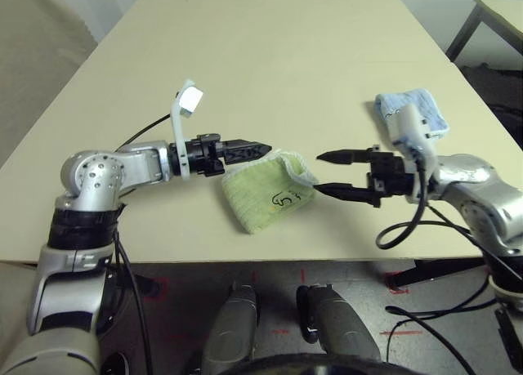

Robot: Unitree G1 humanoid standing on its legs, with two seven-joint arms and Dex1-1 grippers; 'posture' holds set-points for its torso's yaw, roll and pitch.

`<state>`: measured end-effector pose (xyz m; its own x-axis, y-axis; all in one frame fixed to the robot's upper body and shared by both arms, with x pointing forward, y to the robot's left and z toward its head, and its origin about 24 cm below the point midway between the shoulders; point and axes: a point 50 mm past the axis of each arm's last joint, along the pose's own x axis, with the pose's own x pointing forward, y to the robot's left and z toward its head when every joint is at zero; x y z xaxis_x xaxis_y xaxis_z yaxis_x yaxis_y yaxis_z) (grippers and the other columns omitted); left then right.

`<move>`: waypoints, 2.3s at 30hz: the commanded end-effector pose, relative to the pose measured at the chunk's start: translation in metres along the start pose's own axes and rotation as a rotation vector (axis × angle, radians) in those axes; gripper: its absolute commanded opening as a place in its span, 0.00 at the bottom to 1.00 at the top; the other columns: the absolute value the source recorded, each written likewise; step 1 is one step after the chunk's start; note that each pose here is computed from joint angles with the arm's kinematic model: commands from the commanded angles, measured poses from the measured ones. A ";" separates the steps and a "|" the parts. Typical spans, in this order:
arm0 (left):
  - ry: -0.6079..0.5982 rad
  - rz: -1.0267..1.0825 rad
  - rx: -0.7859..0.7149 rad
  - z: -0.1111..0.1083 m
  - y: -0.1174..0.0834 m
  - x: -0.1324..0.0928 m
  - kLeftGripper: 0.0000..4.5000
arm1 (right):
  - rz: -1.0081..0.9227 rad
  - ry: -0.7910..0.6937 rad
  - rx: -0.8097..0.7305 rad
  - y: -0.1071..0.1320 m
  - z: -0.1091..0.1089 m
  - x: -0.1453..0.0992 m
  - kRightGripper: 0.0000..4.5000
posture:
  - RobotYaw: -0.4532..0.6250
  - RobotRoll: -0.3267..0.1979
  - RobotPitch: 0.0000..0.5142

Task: Fold the towel and set it aside.

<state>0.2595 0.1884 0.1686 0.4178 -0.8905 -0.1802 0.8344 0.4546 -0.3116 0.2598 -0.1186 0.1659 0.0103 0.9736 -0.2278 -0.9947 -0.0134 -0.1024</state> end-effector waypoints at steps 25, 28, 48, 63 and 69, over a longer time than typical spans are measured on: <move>-0.034 -0.074 0.396 -0.062 -0.022 0.020 0.00 | 0.066 0.134 -0.031 -0.024 -0.038 0.015 0.00 | 0.46 0.62 0.28; -0.006 -0.074 0.421 -0.067 -0.020 0.021 0.00 | 0.031 0.133 -0.035 -0.027 -0.041 0.019 0.00 | 0.46 0.62 0.28; 0.146 -0.067 0.632 -0.023 0.032 -0.003 0.00 | -0.002 0.276 0.033 -0.017 -0.057 0.002 0.00 | 0.45 0.62 0.28; 0.015 -0.148 0.543 -0.014 0.015 0.010 0.00 | -0.043 0.094 0.051 -0.008 -0.027 0.009 0.00 | 0.42 0.62 0.27; -0.063 -0.122 0.444 -0.030 -0.015 0.009 0.00 | -0.006 0.025 0.010 -0.015 -0.006 0.018 0.00 | 0.43 0.62 0.27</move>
<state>0.2467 0.1776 0.1420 0.3059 -0.9443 -0.1216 0.9492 0.2925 0.1165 0.2748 -0.1050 0.1578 0.0308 0.9651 -0.2601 -0.9946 0.0036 -0.1042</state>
